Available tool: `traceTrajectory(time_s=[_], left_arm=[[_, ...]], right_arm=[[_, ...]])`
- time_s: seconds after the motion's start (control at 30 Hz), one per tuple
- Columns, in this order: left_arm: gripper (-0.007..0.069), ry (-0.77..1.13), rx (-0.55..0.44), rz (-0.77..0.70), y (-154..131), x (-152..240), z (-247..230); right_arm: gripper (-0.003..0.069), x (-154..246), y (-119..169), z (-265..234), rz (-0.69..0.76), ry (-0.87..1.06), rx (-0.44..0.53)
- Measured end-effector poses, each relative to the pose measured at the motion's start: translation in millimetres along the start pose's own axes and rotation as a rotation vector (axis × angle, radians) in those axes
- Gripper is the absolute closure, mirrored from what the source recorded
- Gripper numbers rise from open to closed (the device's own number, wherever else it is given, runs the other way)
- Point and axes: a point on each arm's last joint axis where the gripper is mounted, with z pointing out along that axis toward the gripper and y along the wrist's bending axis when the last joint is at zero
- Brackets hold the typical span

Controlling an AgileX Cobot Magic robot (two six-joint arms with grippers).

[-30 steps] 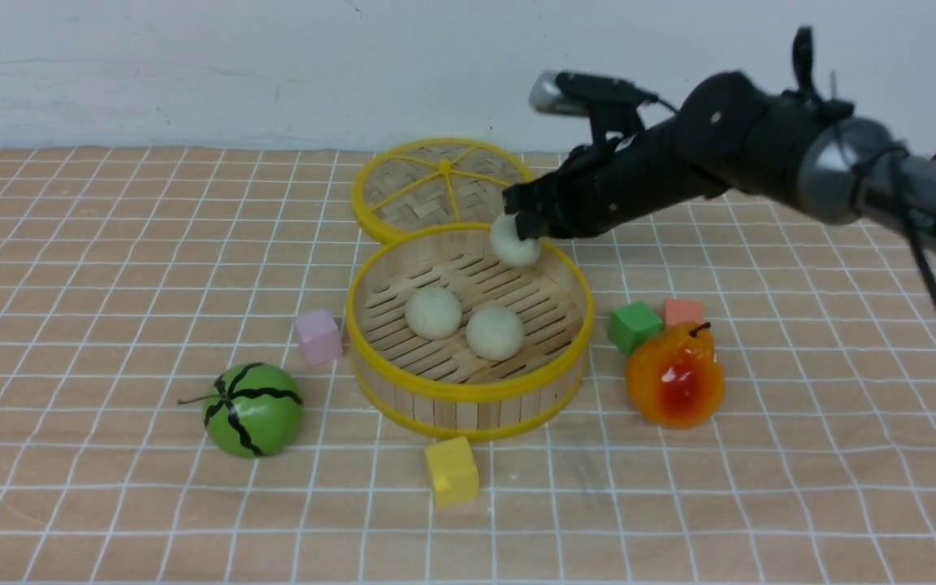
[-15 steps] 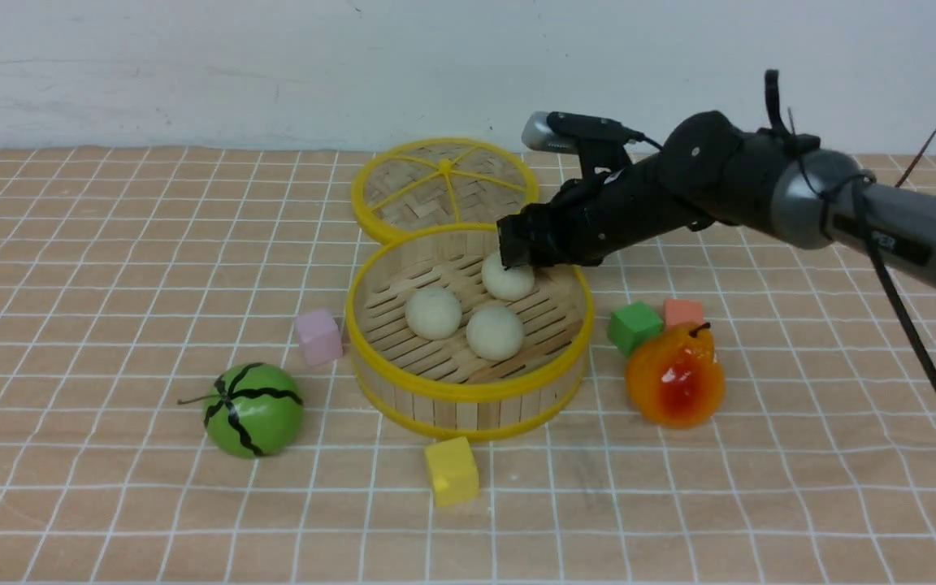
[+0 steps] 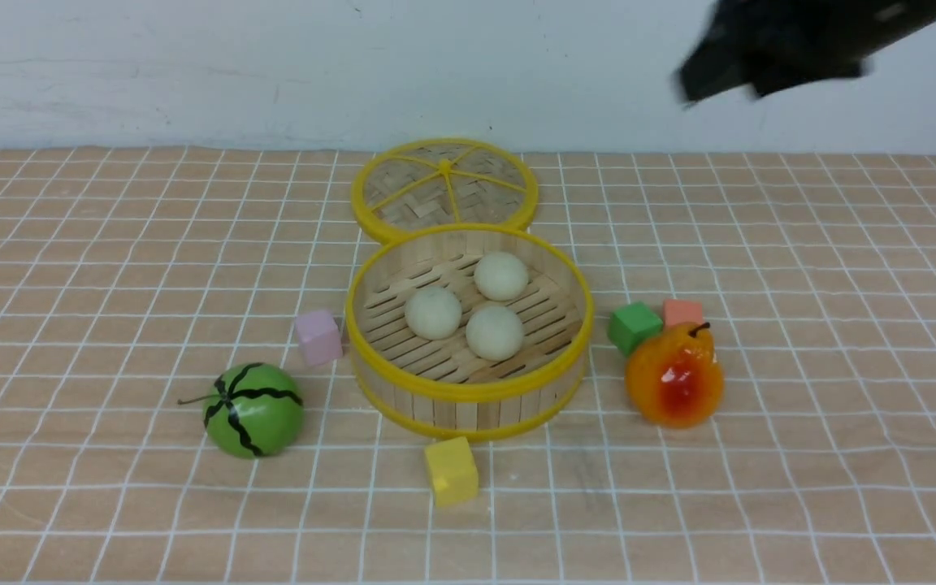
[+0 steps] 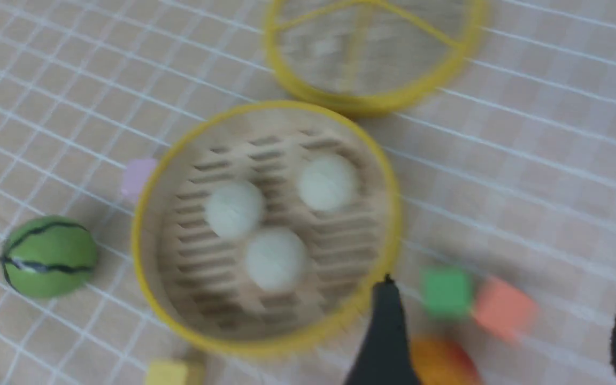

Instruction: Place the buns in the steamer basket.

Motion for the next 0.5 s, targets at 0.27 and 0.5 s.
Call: traceTrajectory(time_s=[0.27, 0.5], left_arm=[[0.0461, 0.000, 0.000, 0.000, 0, 0, 0], [0.0456, 0.000, 0.000, 0.000, 0, 0, 0]], right_arm=[[0.0470, 44, 3, -83, 0.104, 0.072, 0.259], [0.0678, 109, 7, -91, 0.165, 0.200, 0.292]])
